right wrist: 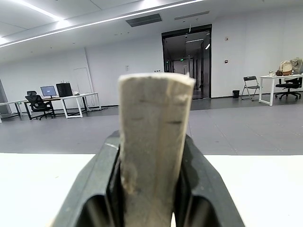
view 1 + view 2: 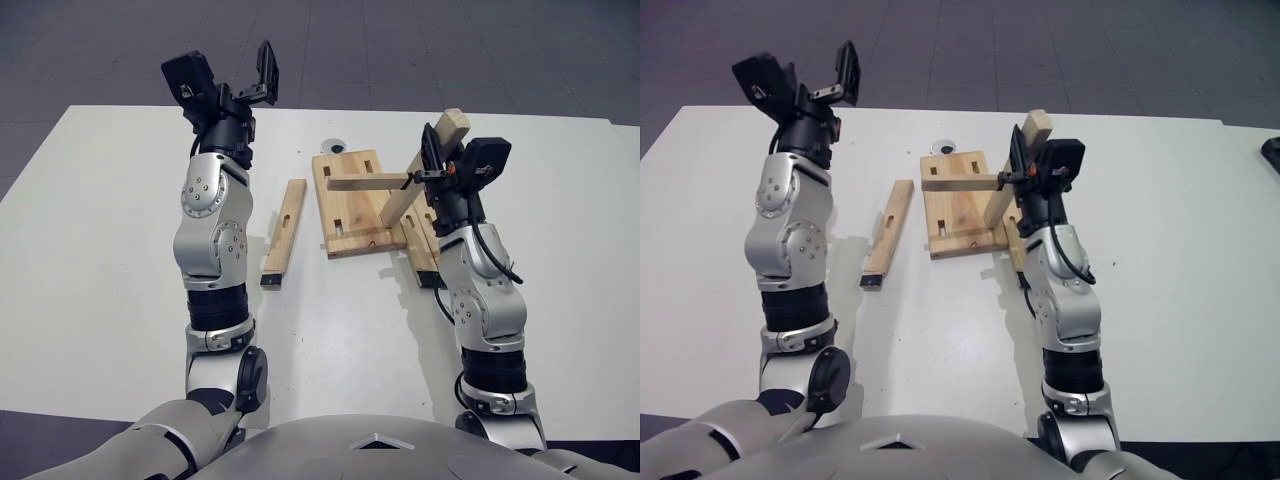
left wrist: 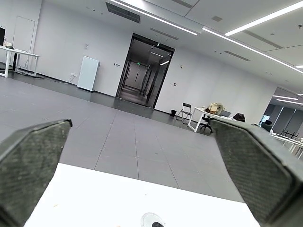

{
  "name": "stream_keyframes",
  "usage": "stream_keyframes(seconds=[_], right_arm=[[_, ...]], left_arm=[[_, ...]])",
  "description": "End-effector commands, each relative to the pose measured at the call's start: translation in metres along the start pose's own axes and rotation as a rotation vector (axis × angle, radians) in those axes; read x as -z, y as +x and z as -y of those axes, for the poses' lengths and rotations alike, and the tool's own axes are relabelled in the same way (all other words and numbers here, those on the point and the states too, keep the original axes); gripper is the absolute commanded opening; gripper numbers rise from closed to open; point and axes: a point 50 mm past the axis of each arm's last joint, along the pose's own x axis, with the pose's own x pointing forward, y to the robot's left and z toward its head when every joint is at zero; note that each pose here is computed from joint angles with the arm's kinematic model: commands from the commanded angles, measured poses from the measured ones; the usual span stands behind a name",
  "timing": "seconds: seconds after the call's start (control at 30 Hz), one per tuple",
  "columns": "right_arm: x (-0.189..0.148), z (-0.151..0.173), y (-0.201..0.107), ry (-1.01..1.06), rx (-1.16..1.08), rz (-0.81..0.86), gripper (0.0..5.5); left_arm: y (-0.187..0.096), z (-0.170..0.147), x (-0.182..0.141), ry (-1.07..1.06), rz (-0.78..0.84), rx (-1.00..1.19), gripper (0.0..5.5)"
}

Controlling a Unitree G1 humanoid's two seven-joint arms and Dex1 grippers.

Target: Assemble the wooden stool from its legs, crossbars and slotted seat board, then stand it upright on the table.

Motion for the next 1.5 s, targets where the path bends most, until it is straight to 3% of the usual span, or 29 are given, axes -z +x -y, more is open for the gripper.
stream_keyframes(seconds=[0.03,0.13,0.2,0.63,0.7,0.8,0.9,0.97,1.1,1.2,1.37,1.5], right_arm=[[0.037,0.010,-0.008,-0.051,0.020,-0.246,1.01],[0.027,0.008,-0.003,-0.039,0.012,-0.199,1.01],[0.021,0.008,0.000,-0.040,0.013,-0.175,1.50],[-0.005,0.004,0.008,-0.012,0.004,-0.055,3.35],[-0.028,0.004,0.011,0.001,-0.040,0.031,3.67],[-0.091,0.005,0.014,0.023,-0.159,0.259,4.11],[-0.169,0.038,0.015,0.117,-0.116,0.542,4.57],[-0.183,0.065,0.017,0.129,-0.027,0.556,4.89],[-0.108,0.102,0.026,-0.142,0.160,0.088,5.38],[-0.039,0.108,-0.004,-0.247,0.114,-0.236,5.38],[0.016,0.098,-0.042,-0.098,0.064,-0.500,5.38],[0.037,0.084,-0.054,-0.065,0.006,-0.615,5.38]], left_arm=[[0.004,0.009,-0.004,0.018,0.017,0.025,5.40],[0.005,0.012,-0.004,0.016,0.017,0.038,5.40],[0.005,0.013,-0.003,0.015,0.016,0.041,5.40],[0.006,0.016,0.000,0.013,0.017,0.050,5.40],[0.006,0.015,0.000,0.028,0.018,0.048,5.40],[0.006,0.009,-0.001,0.085,0.024,0.037,5.40],[0.005,0.001,-0.002,0.135,0.031,0.013,5.40],[0.004,-0.005,-0.005,0.158,0.042,-0.013,5.40],[0.002,-0.021,-0.020,0.197,0.082,-0.073,5.40],[-0.001,-0.025,-0.032,0.219,0.111,-0.084,5.40],[-0.008,-0.022,-0.030,0.206,0.095,-0.091,5.40],[-0.010,-0.013,-0.022,0.188,0.061,-0.080,5.40]])
